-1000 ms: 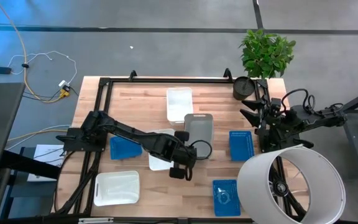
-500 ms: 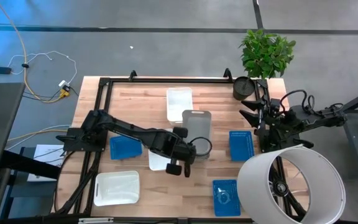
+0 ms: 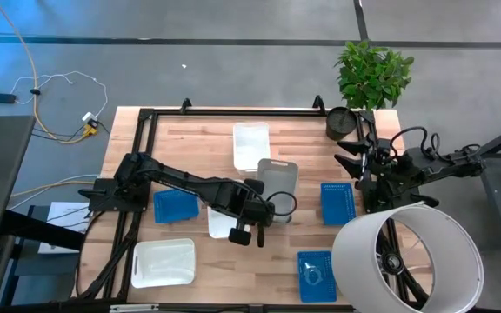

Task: Stack baskets by color
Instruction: Stack the gray bin on top of the other bottom gray bins

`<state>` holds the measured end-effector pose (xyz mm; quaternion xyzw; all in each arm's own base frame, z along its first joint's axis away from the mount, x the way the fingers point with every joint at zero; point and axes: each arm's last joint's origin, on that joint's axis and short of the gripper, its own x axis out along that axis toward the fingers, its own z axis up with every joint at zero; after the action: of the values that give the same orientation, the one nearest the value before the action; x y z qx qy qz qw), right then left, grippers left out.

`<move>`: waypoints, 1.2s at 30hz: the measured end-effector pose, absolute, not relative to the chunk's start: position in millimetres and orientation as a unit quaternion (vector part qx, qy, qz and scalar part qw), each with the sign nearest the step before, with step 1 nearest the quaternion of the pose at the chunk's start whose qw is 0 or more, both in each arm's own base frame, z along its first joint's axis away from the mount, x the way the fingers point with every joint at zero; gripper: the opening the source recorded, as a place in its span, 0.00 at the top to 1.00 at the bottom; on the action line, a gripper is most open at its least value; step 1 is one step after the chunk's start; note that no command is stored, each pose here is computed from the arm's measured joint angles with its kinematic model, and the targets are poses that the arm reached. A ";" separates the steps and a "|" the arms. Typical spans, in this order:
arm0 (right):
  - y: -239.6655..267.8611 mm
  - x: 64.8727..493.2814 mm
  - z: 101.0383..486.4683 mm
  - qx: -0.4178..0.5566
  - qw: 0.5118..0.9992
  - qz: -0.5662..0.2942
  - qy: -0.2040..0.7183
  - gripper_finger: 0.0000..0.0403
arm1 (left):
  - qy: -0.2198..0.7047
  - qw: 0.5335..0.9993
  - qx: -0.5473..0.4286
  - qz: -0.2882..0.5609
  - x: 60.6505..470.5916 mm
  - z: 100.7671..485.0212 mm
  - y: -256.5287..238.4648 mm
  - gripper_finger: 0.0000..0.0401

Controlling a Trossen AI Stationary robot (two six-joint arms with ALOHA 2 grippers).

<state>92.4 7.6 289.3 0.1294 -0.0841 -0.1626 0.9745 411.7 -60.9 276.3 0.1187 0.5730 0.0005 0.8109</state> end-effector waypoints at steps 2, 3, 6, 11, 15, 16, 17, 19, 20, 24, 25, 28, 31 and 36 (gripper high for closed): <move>7.6 92.4 289.1 0.129 0.975 -0.163 -0.083 0.40 | 0.575 0.808 0.126 -0.004 410.8 276.2 -62.4 1.00; 7.6 92.4 289.1 0.129 0.975 -0.163 -0.083 0.40 | 0.575 0.808 0.128 -0.002 410.7 276.2 -62.4 1.00; 7.6 92.4 289.1 0.129 0.975 -0.163 -0.083 0.40 | 0.574 0.807 0.136 0.014 410.9 276.4 -61.0 1.00; 7.6 92.4 289.0 0.129 0.975 -0.163 -0.083 0.40 | 0.580 0.803 0.133 0.031 410.4 276.0 -53.3 1.00; 7.6 92.4 289.0 0.129 0.975 -0.163 -0.083 0.40 | 0.585 0.799 0.130 0.040 410.2 275.6 -47.2 1.00; 7.6 92.4 289.0 0.129 0.975 -0.163 -0.083 0.40 | 0.585 0.800 0.128 0.038 410.4 275.6 -46.2 1.00; 7.6 92.4 289.0 0.129 0.975 -0.163 -0.083 0.40 | 0.586 0.800 0.125 0.035 410.4 275.6 -46.1 1.00; 7.6 92.4 289.0 0.129 0.975 -0.163 -0.083 0.40 | 0.589 0.798 0.122 0.030 410.0 275.3 -44.9 1.00; 7.6 92.4 289.0 0.129 0.975 -0.163 -0.083 0.40 | 0.591 0.797 0.122 0.023 409.7 275.1 -45.0 1.00; 7.6 92.5 288.6 0.128 0.975 -0.163 -0.081 0.40 | 0.602 0.787 0.139 0.004 411.3 268.0 -48.9 1.00; 7.6 92.5 288.5 0.127 0.975 -0.163 -0.080 0.40 | 0.606 0.782 0.143 0.001 410.8 266.3 -50.5 1.00; 7.5 92.5 288.3 0.127 0.975 -0.163 -0.079 0.40 | 0.617 0.774 0.143 -0.010 412.2 259.5 -53.1 1.00; 7.6 92.7 288.2 0.127 0.975 -0.164 -0.079 0.40 | 0.639 0.756 0.144 -0.011 411.2 250.5 -56.5 1.00; 7.3 92.9 287.5 0.125 0.974 -0.171 -0.076 0.40 | 0.641 0.753 0.146 -0.006 410.7 250.9 -56.5 1.00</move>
<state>92.9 7.3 287.5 0.1253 -0.0757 -0.1710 0.9743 410.7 -56.5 250.9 0.1461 0.6414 -0.0063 0.7532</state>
